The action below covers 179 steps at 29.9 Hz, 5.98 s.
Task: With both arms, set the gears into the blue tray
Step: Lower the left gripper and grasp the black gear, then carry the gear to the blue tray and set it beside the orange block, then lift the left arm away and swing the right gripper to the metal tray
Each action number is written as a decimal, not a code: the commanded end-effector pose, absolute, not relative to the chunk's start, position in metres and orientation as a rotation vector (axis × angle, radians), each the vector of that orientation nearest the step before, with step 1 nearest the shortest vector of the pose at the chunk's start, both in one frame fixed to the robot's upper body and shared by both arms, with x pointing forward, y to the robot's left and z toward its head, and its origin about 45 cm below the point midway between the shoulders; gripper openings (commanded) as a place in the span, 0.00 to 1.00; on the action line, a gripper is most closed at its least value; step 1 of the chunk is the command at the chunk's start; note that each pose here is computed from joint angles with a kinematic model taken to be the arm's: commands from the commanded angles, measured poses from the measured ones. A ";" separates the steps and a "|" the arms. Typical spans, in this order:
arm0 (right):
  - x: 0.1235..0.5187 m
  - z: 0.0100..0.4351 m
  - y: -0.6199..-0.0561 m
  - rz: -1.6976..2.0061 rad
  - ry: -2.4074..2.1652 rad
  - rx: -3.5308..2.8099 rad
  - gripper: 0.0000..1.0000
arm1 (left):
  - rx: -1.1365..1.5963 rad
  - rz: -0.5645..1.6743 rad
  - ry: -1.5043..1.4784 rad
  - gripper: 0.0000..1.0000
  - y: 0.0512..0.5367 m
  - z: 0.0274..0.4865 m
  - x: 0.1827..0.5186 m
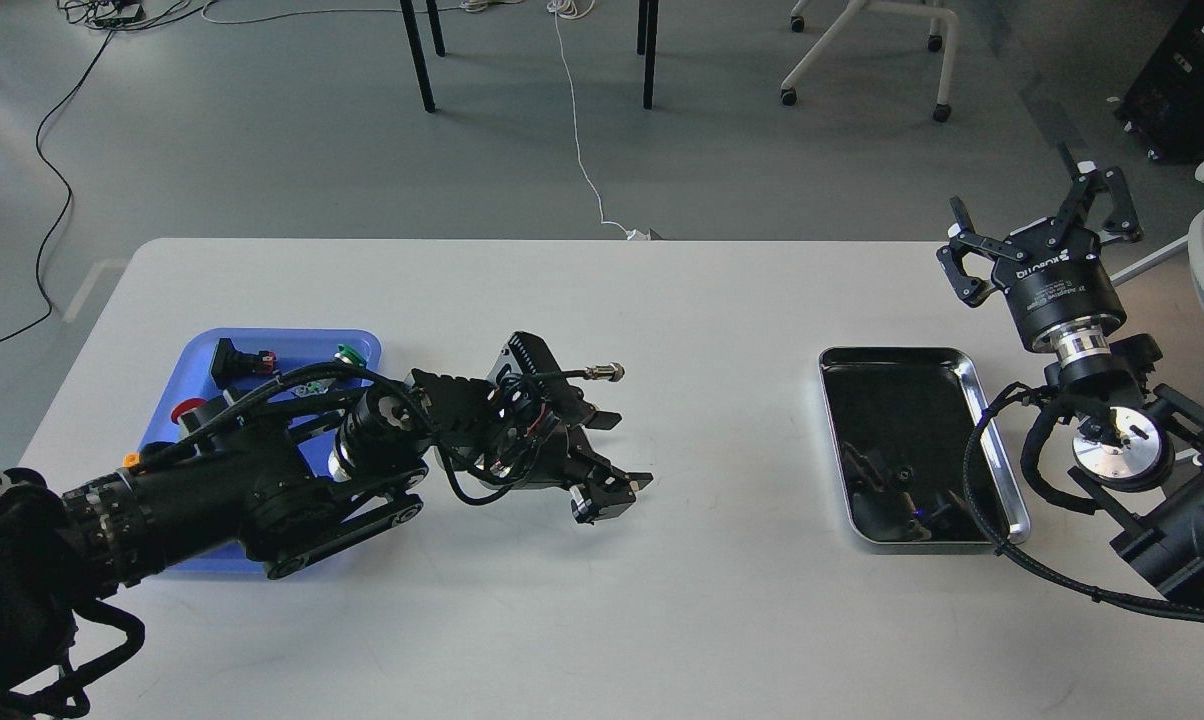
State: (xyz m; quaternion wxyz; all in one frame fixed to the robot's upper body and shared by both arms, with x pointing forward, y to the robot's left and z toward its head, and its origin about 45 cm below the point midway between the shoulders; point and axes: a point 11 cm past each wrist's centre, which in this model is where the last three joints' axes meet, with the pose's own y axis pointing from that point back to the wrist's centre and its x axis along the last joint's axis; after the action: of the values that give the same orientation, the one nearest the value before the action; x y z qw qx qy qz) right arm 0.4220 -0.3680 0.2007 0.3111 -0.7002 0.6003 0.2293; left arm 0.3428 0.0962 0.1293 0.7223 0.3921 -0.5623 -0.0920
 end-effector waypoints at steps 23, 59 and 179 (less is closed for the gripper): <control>0.425 0.210 -0.374 0.577 1.582 -1.850 0.99 | 0.926 -0.225 -1.199 0.54 0.124 0.111 0.337; 0.428 0.224 -0.388 0.525 1.600 -1.858 0.99 | 0.940 -0.138 -1.294 0.13 0.145 0.159 0.367; 0.442 0.342 -0.348 -0.522 1.347 -3.267 0.99 | -0.542 1.230 0.383 0.98 0.348 0.313 0.477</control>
State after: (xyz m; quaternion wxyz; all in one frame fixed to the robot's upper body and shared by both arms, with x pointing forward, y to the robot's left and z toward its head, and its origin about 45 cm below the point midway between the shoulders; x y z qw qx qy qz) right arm 0.4420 -0.3589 0.3507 -0.1622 -0.8911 0.4056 -0.1230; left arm 0.4806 0.3458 0.3205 0.7688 -0.2443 0.1681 0.5665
